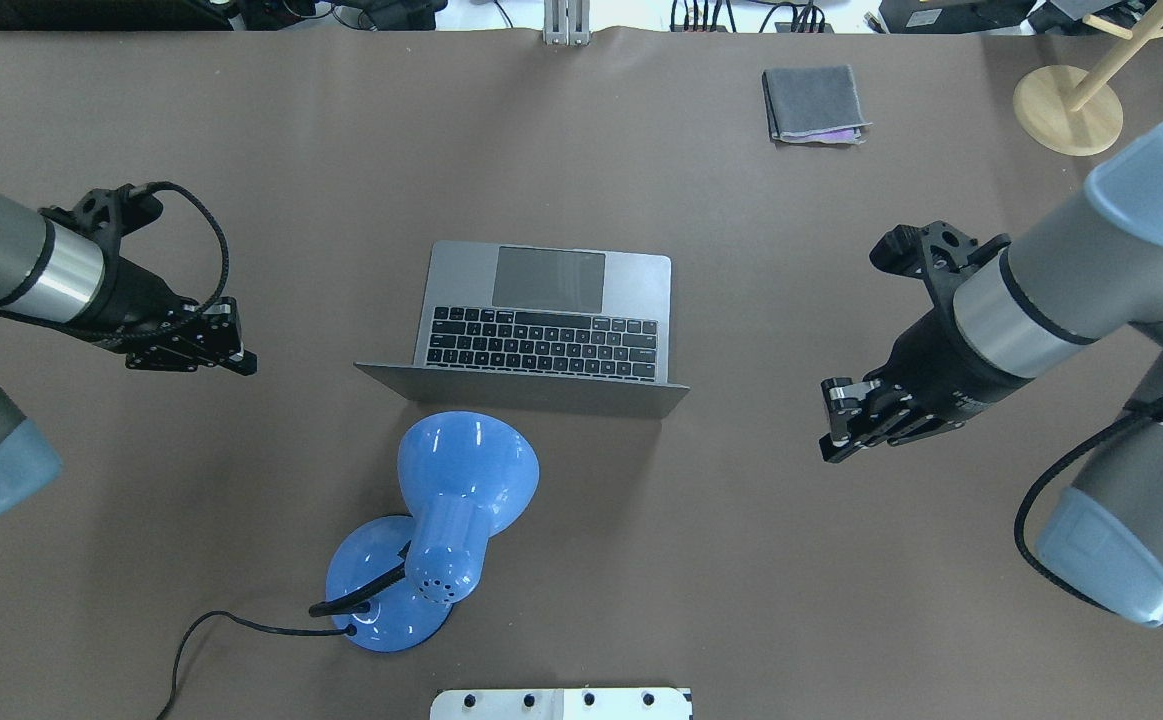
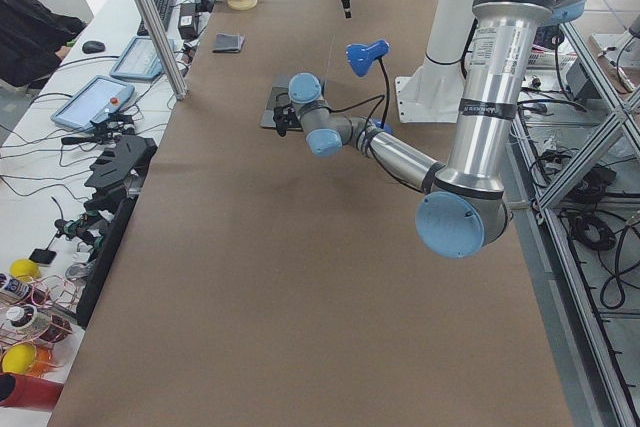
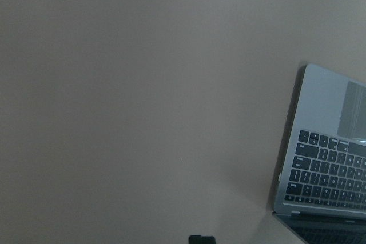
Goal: Close laptop
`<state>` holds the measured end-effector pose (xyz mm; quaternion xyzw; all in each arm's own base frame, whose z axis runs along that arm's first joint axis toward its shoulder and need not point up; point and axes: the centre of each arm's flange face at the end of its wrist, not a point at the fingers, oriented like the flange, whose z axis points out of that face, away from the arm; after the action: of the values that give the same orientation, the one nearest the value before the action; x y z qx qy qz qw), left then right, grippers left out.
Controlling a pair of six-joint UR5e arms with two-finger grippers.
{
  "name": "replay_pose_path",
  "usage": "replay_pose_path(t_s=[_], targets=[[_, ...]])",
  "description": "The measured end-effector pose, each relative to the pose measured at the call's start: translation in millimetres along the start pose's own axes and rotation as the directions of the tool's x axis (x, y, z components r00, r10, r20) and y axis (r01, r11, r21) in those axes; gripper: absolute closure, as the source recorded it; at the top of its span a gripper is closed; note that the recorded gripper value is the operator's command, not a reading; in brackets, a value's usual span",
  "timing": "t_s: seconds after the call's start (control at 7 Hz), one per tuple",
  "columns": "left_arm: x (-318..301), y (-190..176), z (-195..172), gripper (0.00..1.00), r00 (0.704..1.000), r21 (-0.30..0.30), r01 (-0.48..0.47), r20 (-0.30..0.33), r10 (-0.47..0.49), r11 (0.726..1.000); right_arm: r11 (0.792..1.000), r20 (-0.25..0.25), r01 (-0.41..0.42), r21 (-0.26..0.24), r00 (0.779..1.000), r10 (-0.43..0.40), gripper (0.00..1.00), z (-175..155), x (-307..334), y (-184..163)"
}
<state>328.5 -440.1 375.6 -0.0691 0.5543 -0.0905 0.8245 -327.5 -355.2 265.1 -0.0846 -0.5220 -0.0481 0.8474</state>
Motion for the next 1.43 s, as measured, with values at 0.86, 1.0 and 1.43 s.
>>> replay_pose_path(t_s=[0.86,1.0,1.43], targets=[[80,73,56,1.0,0.99,-0.048,0.132,-0.039,-0.134,0.99,0.999,0.01,-0.006,0.042,1.0,0.006,1.0,80,-92,25],[86,77,59,1.0,0.988,-0.056,0.144,-0.042,-0.147,0.988,0.998,0.007,-0.006,0.055,1.0,0.006,1.0,87,-103,17],[109,80,59,1.0,0.985,-0.059,0.155,-0.071,-0.159,0.986,0.994,0.008,-0.022,0.111,1.0,0.021,1.0,85,-123,-16]])
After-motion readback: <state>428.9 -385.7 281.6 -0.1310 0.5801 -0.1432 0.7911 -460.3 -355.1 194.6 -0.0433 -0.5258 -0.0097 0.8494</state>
